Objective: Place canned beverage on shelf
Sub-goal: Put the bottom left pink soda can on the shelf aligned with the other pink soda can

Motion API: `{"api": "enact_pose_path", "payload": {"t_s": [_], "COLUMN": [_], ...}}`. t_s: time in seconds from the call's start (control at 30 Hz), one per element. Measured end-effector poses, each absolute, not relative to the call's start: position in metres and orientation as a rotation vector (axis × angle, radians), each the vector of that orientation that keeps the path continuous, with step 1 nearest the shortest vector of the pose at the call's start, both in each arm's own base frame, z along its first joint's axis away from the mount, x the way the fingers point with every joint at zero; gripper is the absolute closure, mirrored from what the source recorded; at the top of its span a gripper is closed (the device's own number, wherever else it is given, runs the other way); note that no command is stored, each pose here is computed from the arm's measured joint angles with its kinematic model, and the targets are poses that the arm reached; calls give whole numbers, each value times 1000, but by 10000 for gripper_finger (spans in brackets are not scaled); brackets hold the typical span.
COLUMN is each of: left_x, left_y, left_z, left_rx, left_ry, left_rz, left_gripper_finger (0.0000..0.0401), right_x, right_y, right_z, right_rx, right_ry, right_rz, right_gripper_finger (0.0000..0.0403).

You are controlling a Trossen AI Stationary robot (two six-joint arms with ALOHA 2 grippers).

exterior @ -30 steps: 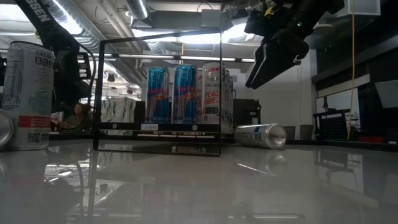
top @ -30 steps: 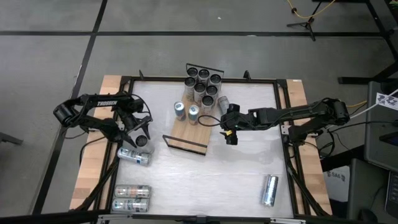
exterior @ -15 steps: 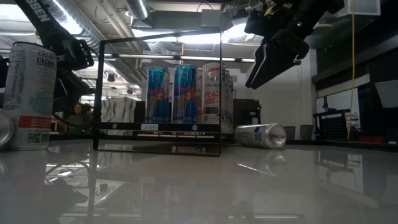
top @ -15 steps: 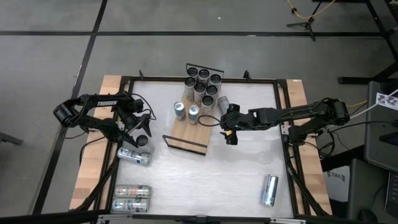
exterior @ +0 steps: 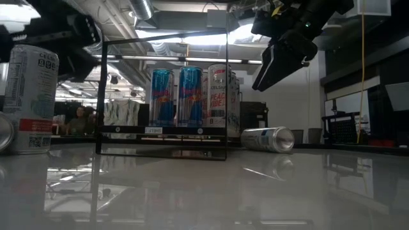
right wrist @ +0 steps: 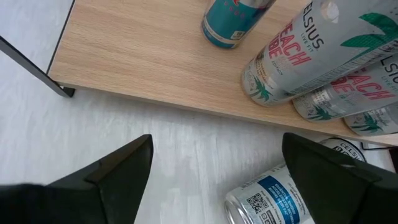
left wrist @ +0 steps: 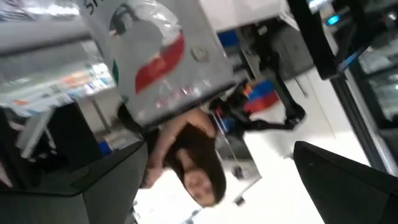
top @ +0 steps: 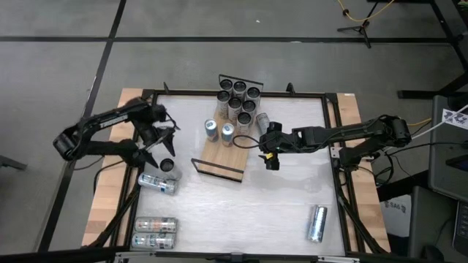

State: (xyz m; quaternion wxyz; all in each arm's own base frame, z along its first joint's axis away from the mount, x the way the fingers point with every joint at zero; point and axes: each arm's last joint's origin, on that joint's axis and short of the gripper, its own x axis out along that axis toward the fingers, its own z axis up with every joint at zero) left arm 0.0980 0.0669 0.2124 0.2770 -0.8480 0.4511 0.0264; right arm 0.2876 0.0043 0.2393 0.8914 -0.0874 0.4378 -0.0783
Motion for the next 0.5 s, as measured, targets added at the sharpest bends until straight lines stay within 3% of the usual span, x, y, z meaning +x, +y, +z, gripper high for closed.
{"api": "enact_pose_path", "payload": {"t_s": [0.27,0.5], "left_x": [95,99], "left_y": [69,63], "left_z": [283,327], "left_rx": [-2051,-1570], "left_ry": [1112,966], "left_rz": [454,667], "left_gripper_finger": [2,2], "right_x": [288,288], "right_y": [4,4], "right_z": [239,240], "right_rx": [-181,-181], "right_ry": [907,905], "right_rz": [-163,-163], "right_gripper_finger": [52,52]}}
